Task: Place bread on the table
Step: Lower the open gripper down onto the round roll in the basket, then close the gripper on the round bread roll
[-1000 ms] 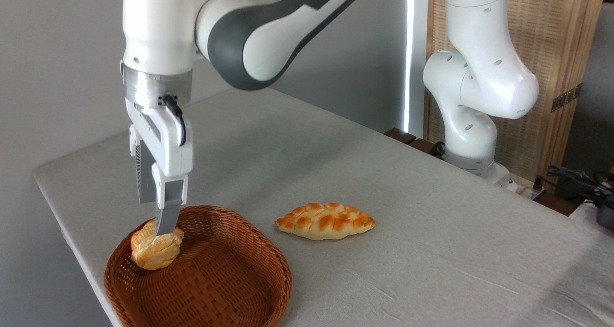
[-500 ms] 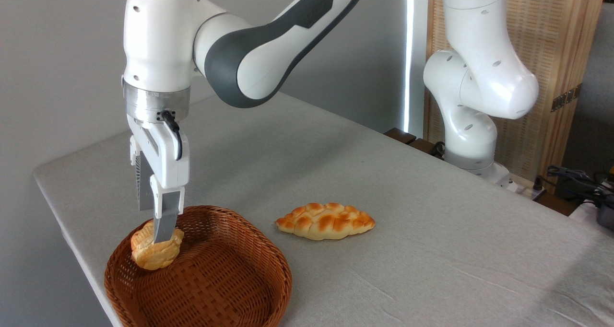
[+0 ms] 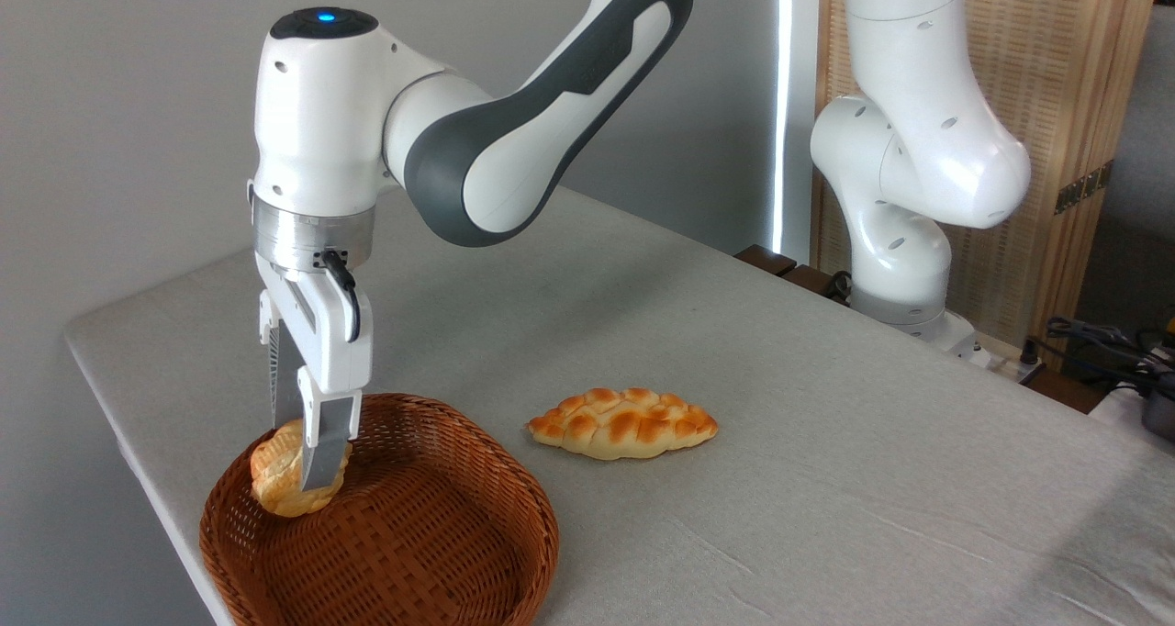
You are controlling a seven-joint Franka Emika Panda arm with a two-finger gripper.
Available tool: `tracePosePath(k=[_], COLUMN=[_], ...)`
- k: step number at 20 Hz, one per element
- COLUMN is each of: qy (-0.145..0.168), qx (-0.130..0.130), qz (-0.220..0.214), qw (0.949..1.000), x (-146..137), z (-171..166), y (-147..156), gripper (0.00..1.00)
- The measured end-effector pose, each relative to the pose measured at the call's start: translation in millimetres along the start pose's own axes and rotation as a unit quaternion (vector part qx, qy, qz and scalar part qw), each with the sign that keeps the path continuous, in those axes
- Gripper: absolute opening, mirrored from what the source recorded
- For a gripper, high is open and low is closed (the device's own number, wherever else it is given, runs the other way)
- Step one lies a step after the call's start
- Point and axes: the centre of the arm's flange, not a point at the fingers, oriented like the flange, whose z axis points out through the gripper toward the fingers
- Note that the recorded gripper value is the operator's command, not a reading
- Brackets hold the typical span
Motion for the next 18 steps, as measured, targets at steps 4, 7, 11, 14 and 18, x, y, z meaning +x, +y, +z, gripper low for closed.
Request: tracePosePath(k=[4, 7, 11, 14, 18], qy=[0.000, 0.000, 0.000, 0.000, 0.002], qx=[-0.005, -0.005, -0.005, -0.005, -0.002], qz=[0.007, 0.008, 0.007, 0.008, 0.008], qw=[1.0000, 1.0000, 1.0000, 1.0000, 1.0000], x=[5.0, 5.6, 4.6, 4.6, 3.9], z=[3.5, 3.8, 3.7, 3.7, 1.0], y=[9.1, 9.9, 8.8, 8.7, 6.4], gripper=[0.07, 0.07, 0.05, 0.02, 0.02])
